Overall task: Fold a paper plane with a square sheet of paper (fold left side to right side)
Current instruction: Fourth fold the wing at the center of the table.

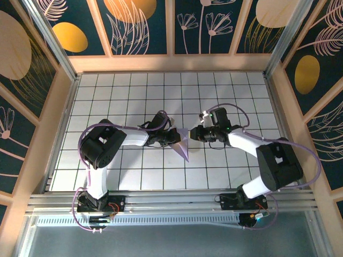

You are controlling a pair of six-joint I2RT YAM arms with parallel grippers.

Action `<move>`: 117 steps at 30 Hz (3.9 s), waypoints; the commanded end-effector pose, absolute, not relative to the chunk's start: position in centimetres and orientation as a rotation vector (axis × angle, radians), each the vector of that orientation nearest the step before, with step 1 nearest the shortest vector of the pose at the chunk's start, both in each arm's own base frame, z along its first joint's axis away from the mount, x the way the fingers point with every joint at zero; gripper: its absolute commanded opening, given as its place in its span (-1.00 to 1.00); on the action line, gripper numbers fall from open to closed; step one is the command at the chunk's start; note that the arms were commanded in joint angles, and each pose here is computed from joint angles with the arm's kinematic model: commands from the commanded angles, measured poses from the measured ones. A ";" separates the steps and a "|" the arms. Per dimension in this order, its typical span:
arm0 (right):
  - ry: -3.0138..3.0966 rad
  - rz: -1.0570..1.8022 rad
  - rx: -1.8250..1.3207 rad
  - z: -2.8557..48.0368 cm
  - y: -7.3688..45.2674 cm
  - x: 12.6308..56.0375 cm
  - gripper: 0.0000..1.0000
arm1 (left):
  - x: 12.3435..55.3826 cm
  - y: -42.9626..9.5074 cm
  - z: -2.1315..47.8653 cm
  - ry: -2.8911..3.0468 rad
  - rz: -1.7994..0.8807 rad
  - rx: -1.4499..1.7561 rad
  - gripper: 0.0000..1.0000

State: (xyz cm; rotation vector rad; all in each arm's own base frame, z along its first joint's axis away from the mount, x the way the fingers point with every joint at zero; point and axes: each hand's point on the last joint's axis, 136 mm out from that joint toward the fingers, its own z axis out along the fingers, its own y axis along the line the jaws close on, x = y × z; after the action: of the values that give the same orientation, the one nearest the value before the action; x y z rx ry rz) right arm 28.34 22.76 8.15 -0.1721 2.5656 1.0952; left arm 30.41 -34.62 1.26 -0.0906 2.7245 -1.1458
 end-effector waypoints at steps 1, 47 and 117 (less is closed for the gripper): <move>2.629 1.213 -0.175 7.9 23.0 25.0 -0.85 | 28.2 -31.5 -3.1 2.878 -0.928 -0.154 -0.90; 2.841 1.229 -0.244 1.4 25.1 18.1 -1.00 | 28.6 -31.5 -2.7 2.874 -0.910 -0.151 -0.90; 2.821 1.227 -0.269 1.5 25.5 18.5 -1.00 | 28.5 -31.5 -3.0 2.881 -0.901 -0.154 -0.91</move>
State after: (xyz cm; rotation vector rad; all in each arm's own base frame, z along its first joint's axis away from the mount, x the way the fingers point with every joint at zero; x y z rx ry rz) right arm 19.67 26.02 2.04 -0.2640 2.7864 1.2507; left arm 30.43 -34.57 1.29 -0.0900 2.7252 -1.1175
